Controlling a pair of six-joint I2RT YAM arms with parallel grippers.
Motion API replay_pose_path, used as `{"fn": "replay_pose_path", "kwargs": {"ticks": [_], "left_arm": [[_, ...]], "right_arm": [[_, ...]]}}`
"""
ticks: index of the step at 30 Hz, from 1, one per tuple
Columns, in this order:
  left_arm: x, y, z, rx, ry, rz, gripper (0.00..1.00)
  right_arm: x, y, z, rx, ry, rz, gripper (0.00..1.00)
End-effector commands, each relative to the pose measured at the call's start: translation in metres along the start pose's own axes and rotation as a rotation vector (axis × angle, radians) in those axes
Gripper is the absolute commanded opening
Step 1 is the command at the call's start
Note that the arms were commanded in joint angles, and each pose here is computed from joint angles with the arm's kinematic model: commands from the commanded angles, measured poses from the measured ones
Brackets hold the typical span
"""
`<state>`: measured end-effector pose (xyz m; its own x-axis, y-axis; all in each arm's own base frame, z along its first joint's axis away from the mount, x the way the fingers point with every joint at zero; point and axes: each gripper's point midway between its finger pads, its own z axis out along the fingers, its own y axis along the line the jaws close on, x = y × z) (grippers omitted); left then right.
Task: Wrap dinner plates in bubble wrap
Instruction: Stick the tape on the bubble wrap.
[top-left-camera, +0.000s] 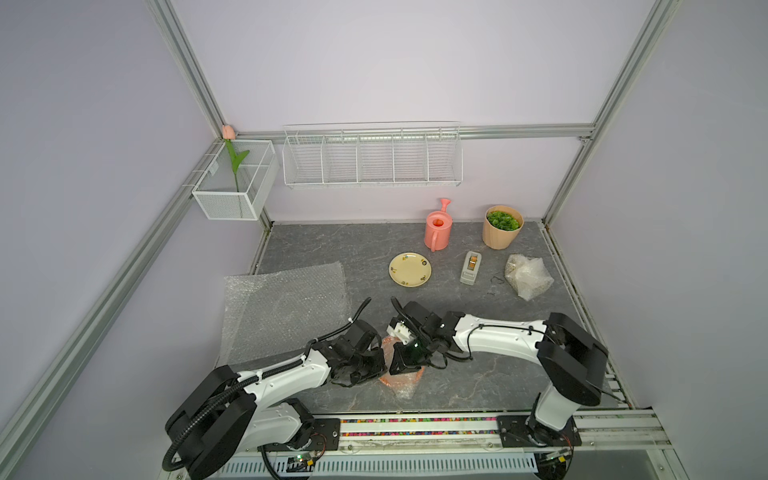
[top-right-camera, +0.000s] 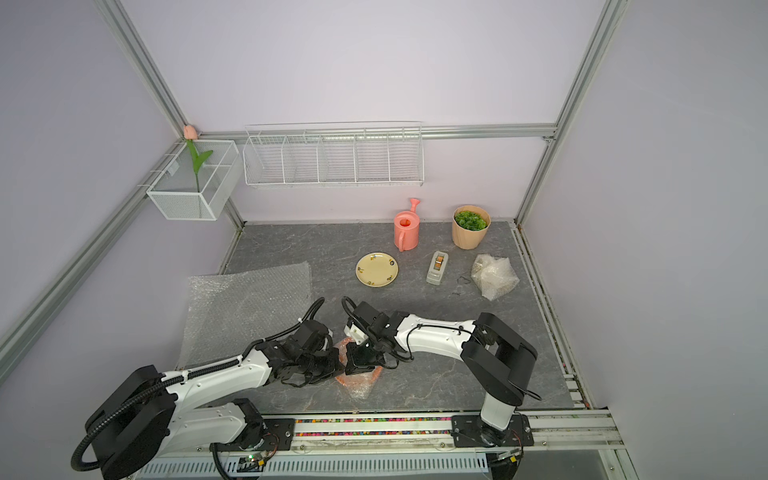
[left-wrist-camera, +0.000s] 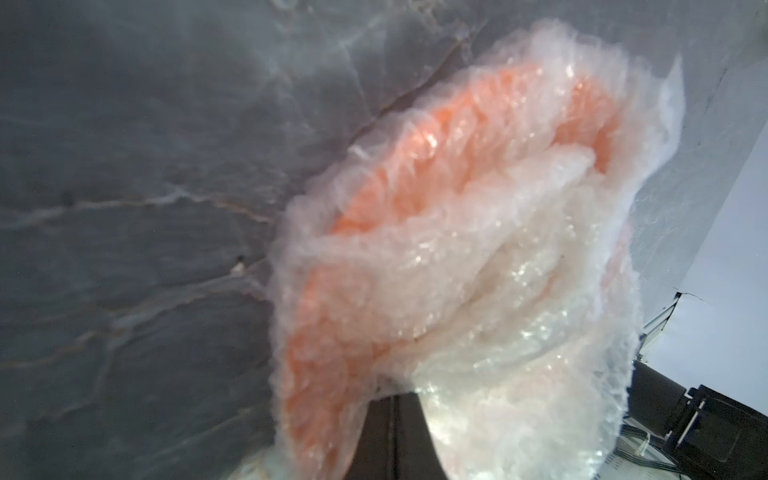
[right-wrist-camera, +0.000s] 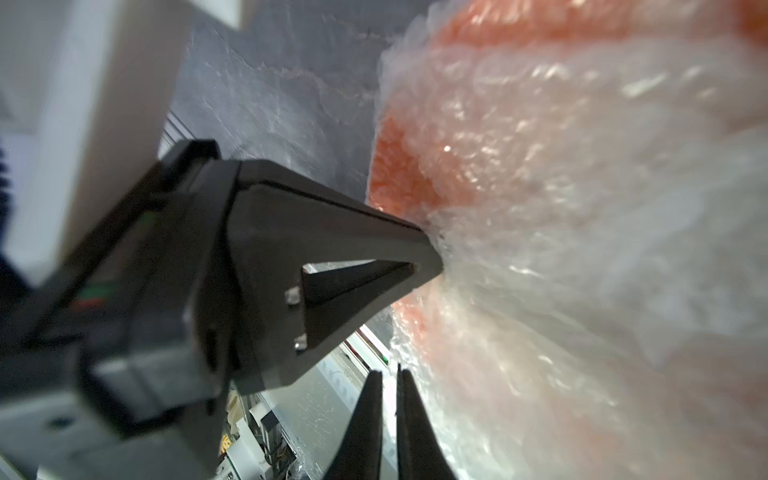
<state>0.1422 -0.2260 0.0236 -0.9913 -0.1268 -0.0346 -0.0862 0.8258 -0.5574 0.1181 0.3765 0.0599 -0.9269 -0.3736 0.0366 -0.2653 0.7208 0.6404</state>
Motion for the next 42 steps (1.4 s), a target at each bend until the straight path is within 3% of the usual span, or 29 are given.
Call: {"fn": "replay_pose_path", "kwargs": {"ticks": [1,5,11,15,21,24,30,37,42], "left_arm": [[0.009,0.031,0.006,-0.118,0.031,-0.041,0.0],[0.008,0.032,0.005,-0.123,0.022,-0.048,0.0],[0.01,0.034,0.004,-0.127,0.023,-0.051,0.0],[0.009,0.031,0.002,-0.118,0.019,-0.05,0.0],[0.008,0.029,0.001,-0.111,0.017,-0.048,0.0],[0.009,0.03,0.002,-0.112,0.019,-0.052,0.0],[0.009,0.03,0.001,-0.111,0.018,-0.052,0.0],[0.01,0.031,0.002,-0.113,0.019,-0.053,0.0],[0.011,0.032,0.002,-0.112,0.024,-0.053,0.0]], "right_arm": [[0.019,-0.047,0.025,0.132,0.068,0.085,0.09],[0.024,-0.044,0.03,0.097,0.088,0.086,0.07],[0.014,0.0,-0.01,0.002,0.0,0.018,0.07],[0.004,-0.026,-0.014,0.131,-0.043,0.036,0.07],[0.018,-0.061,0.023,0.169,0.06,0.099,0.07],[0.016,-0.05,0.01,0.164,0.04,0.067,0.07],[0.011,0.003,-0.011,-0.004,-0.003,-0.023,0.07],[0.028,-0.041,0.028,0.112,0.109,0.043,0.07],[0.006,-0.01,-0.007,0.056,0.013,-0.021,0.07]]}}
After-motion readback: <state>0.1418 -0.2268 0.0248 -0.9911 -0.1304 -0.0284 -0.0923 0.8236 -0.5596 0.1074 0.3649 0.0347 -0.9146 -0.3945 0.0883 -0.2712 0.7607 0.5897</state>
